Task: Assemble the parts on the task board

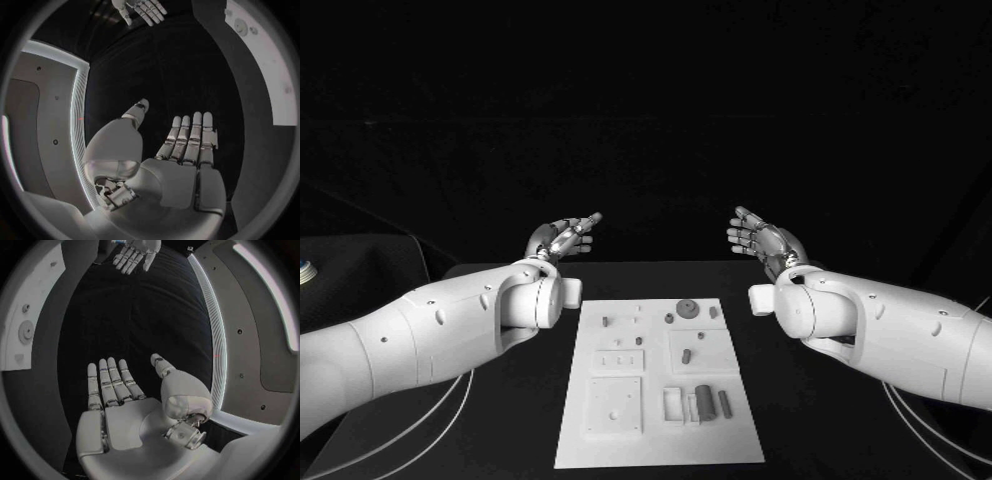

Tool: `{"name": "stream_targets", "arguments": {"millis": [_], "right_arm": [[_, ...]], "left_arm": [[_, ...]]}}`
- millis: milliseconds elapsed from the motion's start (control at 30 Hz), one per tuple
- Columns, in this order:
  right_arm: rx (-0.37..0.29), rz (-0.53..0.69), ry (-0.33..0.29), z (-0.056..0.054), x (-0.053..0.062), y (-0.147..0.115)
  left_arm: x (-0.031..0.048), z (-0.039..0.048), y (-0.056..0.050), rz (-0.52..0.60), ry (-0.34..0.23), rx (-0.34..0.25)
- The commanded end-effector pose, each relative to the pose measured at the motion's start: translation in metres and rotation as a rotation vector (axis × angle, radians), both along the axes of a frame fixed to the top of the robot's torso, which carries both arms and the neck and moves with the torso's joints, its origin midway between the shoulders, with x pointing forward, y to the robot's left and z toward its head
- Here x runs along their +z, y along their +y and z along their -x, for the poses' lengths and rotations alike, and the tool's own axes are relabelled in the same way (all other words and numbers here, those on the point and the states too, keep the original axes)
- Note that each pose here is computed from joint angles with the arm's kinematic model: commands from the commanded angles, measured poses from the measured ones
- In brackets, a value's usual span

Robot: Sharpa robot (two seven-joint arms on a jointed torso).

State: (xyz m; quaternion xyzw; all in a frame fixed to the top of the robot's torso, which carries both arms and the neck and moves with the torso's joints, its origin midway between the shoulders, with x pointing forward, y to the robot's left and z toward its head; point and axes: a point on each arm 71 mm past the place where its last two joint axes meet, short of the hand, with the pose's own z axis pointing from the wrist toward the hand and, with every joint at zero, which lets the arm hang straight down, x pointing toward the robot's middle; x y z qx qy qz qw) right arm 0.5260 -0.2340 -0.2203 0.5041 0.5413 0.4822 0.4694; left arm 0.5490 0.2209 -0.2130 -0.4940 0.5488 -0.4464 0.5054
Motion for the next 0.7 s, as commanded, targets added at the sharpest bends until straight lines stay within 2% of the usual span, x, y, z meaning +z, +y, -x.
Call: {"name": "stream_targets", "arguments": {"millis": [33, 200, 333, 500, 533, 700], "right_arm": [[0.192, -0.031, 0.112, -0.01, -0.002, 0.003], [0.253, -0.011, 0.164, -0.026, 0.004, -0.009], [0.281, 0.0, 0.189, -0.032, 0.007, -0.015], [0.293, 0.006, 0.201, -0.035, 0.009, -0.018], [0.302, 0.408, 0.063, -0.046, 0.005, -0.037], [0.345, 0.563, 0.021, -0.046, -0.003, -0.034]], "left_arm": [[0.0, -0.0123, -0.003, -0.01, 0.119, -0.115], [0.0084, -0.0276, 0.003, -0.044, 0.152, -0.125], [0.0111, -0.0317, 0.005, -0.053, 0.161, -0.128], [0.0112, -0.0318, 0.005, -0.054, 0.161, -0.128], [0.0026, -0.0288, 0.004, -0.071, 0.178, -0.222], [0.004, -0.0268, 0.003, -0.055, 0.152, -0.267]]}}
